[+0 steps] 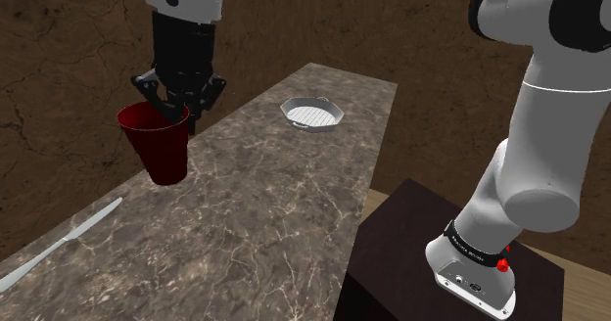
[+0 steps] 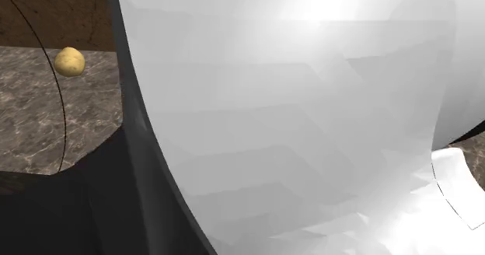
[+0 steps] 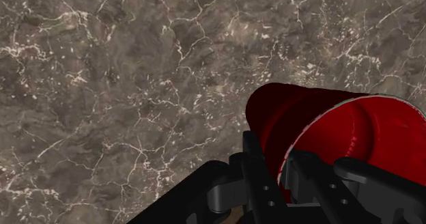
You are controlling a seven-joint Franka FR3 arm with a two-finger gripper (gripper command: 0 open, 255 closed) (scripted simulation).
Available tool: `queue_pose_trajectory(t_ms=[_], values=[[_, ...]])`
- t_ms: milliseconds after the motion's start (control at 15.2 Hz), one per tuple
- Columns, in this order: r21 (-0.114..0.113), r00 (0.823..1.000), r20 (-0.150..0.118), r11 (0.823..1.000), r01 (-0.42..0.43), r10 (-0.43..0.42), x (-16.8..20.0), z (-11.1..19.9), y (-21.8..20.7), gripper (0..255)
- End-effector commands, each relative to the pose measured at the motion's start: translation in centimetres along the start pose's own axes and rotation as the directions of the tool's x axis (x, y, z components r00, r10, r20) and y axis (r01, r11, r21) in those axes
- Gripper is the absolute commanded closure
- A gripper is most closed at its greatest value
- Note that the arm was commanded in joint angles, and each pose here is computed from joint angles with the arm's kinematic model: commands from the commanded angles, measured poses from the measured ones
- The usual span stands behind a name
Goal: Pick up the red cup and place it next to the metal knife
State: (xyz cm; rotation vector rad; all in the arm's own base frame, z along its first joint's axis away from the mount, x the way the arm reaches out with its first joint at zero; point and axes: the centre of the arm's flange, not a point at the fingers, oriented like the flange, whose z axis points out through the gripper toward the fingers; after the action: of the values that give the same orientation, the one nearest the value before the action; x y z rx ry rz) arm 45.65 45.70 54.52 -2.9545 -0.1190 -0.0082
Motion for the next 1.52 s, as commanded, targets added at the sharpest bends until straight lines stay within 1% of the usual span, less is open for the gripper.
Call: queue_pose_trajectory(t_ms=[0, 132, 198, 1452], values=[[0.0, 1.0, -0.001, 1.0, -0.002, 0.002, 1.3, 0.5, -2.1, 255], [0.0, 1.0, -0.001, 1.0, -0.002, 0.002, 2.4, 1.0, -4.4, 255], [0.0, 1.0, -0.001, 1.0, -0.002, 0.002, 2.6, 1.0, -4.8, 255], [0.0, 1.0, -0.001, 1.0, -0.002, 0.002, 2.5, 10.9, -3.0, 255]])
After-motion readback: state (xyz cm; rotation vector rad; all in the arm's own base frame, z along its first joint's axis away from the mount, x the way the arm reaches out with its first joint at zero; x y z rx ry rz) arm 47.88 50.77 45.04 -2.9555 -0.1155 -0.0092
